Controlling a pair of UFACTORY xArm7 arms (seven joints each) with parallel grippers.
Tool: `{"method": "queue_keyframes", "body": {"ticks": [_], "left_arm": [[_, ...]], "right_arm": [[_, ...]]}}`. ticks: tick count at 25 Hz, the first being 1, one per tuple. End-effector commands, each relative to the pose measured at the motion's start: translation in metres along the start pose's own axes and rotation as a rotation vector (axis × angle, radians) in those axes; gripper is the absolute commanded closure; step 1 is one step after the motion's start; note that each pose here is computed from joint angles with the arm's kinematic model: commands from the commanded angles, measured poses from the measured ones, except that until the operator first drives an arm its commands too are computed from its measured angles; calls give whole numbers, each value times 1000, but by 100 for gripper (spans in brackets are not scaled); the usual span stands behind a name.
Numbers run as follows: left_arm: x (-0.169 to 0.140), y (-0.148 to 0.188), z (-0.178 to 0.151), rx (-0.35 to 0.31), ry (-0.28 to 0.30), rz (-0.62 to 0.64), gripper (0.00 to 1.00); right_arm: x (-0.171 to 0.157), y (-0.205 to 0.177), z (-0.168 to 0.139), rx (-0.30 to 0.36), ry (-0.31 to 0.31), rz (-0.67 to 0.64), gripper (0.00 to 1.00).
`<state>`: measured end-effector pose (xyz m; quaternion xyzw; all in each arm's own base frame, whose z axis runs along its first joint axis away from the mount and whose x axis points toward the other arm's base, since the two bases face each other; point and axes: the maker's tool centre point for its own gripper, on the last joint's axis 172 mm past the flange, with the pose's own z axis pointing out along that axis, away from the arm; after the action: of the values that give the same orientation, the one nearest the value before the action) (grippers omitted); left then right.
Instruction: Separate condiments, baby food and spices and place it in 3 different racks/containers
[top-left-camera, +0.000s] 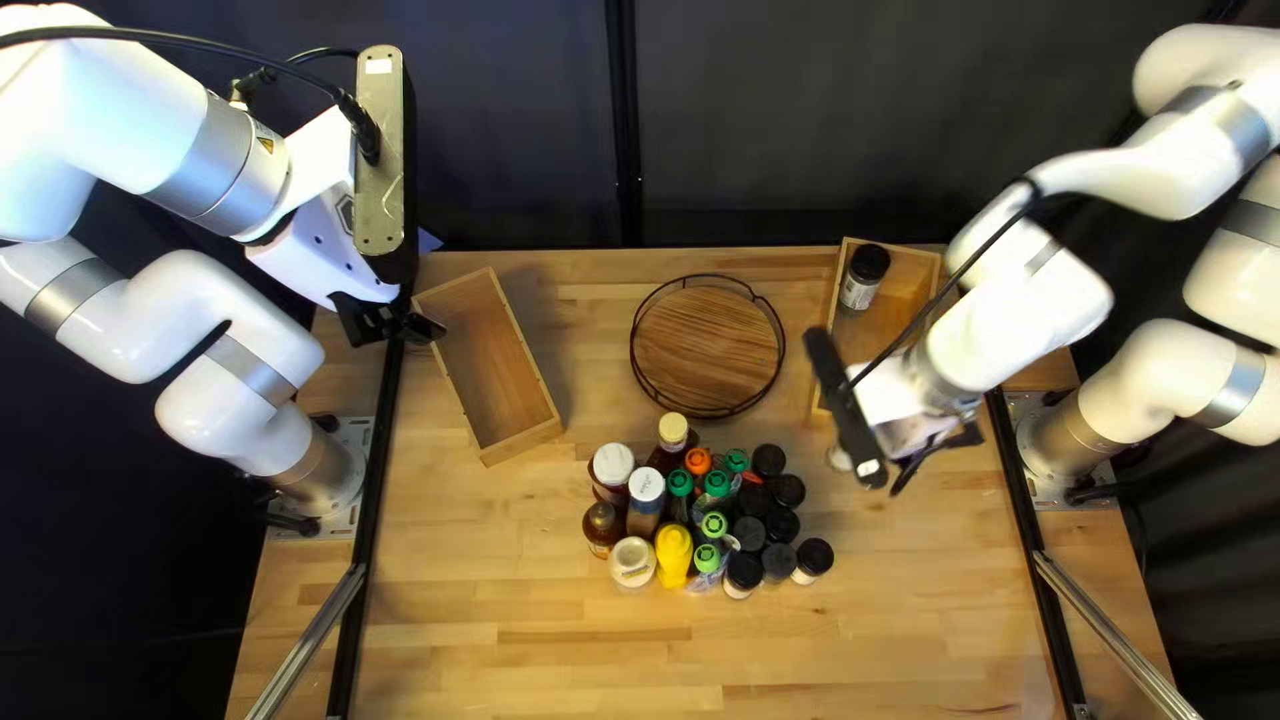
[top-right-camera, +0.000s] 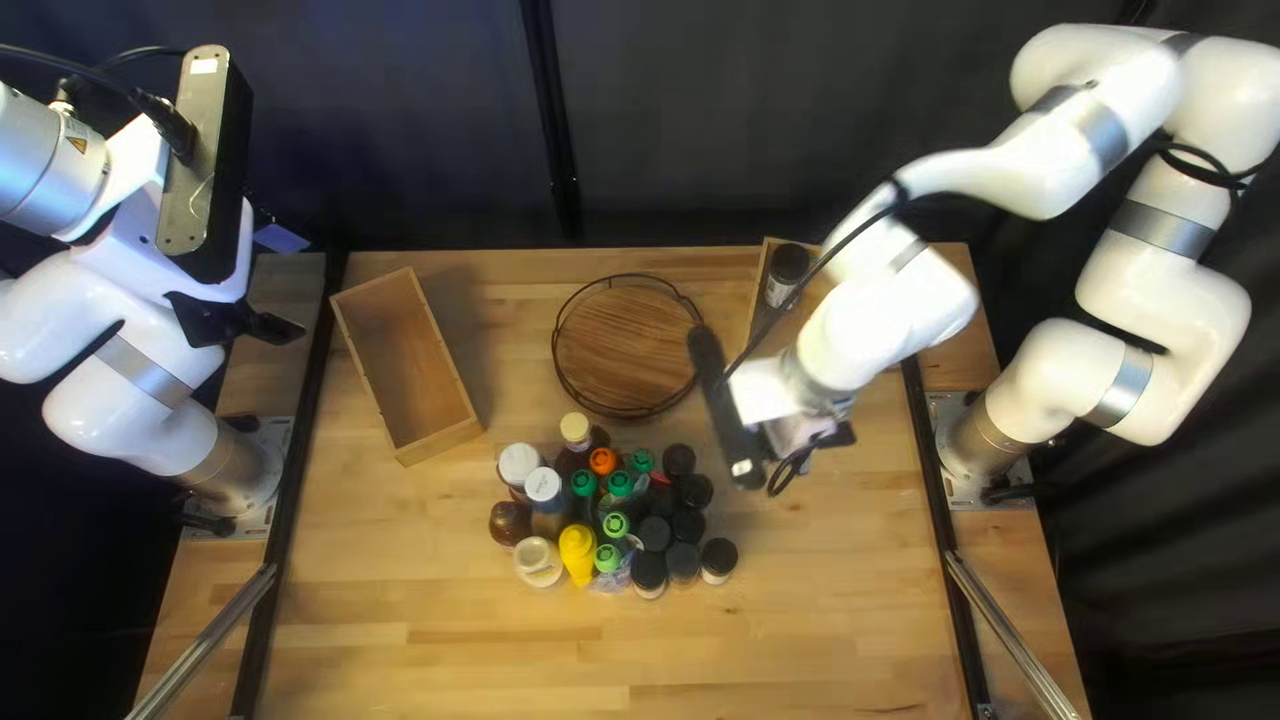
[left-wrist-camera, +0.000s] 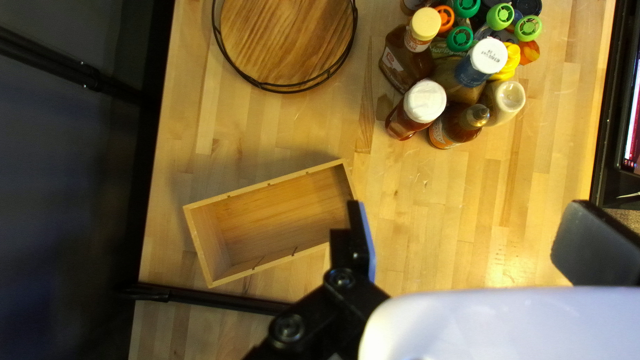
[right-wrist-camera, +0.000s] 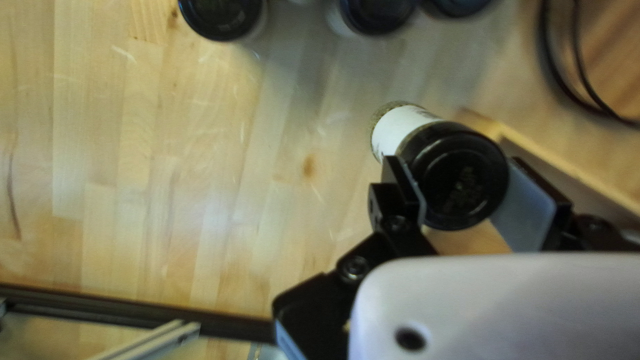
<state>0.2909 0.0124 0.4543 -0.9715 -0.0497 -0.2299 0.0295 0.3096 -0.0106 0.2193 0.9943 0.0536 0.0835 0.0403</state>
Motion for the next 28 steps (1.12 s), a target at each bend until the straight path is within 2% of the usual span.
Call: {"method": "queue_keyframes", "body": {"ticks": [1, 15, 28], "left_arm": [[0, 0, 0, 0, 0, 0, 0], [0, 0, 0, 0, 0, 0, 0], [0, 0, 0, 0, 0, 0, 0]], "right_arm": [[-24, 35, 7, -16, -15, 71, 100], [-87, 133, 59, -131, -30, 227, 99], [-120, 165, 84, -194, -50, 309, 98]]}}
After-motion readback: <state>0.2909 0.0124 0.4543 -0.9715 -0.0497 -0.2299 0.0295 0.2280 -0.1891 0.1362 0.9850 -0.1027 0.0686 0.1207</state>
